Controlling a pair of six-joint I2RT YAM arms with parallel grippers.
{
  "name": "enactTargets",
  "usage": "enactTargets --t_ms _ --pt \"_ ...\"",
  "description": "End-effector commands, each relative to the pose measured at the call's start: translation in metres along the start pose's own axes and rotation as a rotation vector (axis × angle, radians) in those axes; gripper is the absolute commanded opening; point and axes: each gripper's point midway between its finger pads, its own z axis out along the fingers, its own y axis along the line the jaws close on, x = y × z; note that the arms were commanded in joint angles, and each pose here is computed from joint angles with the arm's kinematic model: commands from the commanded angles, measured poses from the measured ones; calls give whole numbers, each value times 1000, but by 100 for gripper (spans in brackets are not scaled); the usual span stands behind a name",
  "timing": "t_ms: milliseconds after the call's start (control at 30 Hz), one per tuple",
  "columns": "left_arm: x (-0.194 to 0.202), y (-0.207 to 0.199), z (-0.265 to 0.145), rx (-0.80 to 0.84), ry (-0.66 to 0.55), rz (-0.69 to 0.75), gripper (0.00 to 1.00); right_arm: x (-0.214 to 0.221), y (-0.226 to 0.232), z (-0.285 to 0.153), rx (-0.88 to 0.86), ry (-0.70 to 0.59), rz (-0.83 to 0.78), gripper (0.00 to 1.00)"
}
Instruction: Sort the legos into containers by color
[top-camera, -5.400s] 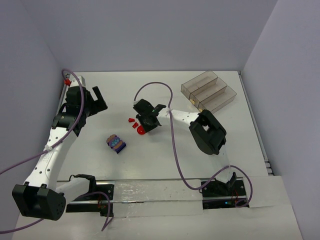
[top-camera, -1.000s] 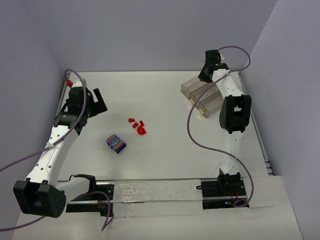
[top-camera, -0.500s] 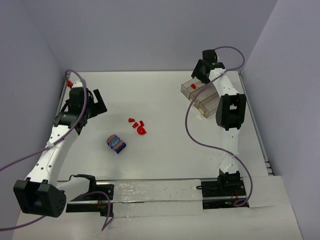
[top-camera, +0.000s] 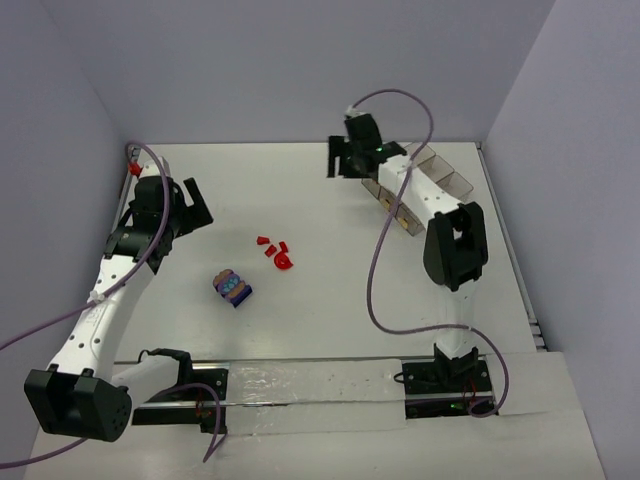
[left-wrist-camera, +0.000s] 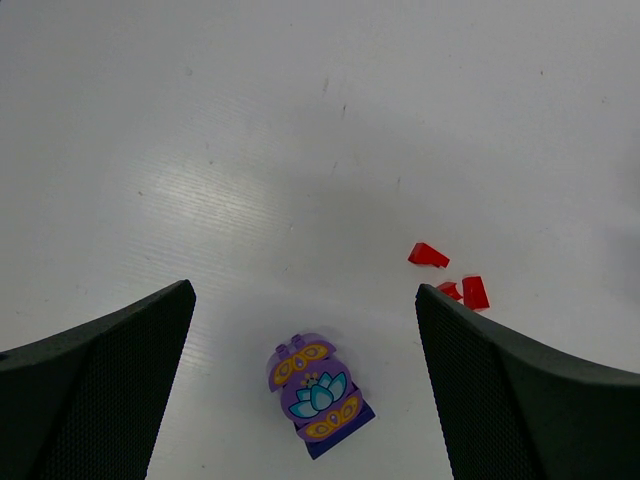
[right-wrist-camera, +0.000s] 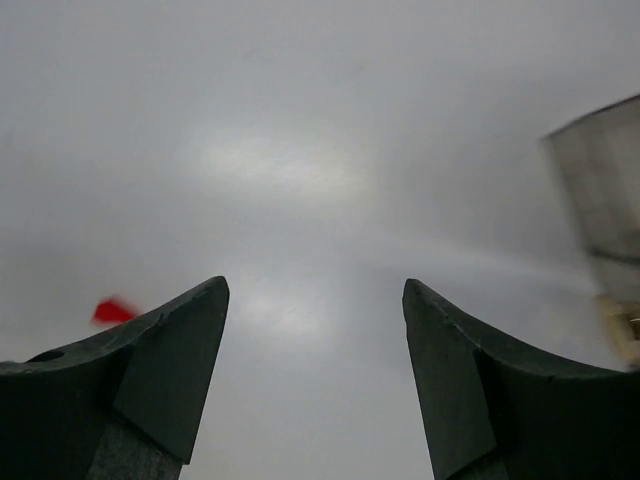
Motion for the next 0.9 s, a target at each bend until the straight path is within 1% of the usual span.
enactTargets --t_ms 0,33,200,300,367,533,867 --pt "-7 -8 -6 41 -25 -17 99 45 100 -33 -245 -6 -203 79" --pt "-8 -7 -7 40 -29 -15 99 63 114 -33 -250 19 -230 79" --pt "-7 -4 -9 29 -36 -6 99 127 153 -41 -291 132 -285 79" --pt "-4 -4 -9 36 -32 -12 99 161 162 -39 -282 177 -312 89" --pt "-3 -5 -9 44 -30 -13 99 170 160 -35 -264 190 -314 92" --pt "-3 -5 -10 45 -30 -10 99 184 154 -25 -239 224 -354 94" --pt "-3 -4 -13 45 -35 -16 99 209 159 -8 -255 287 -422 92"
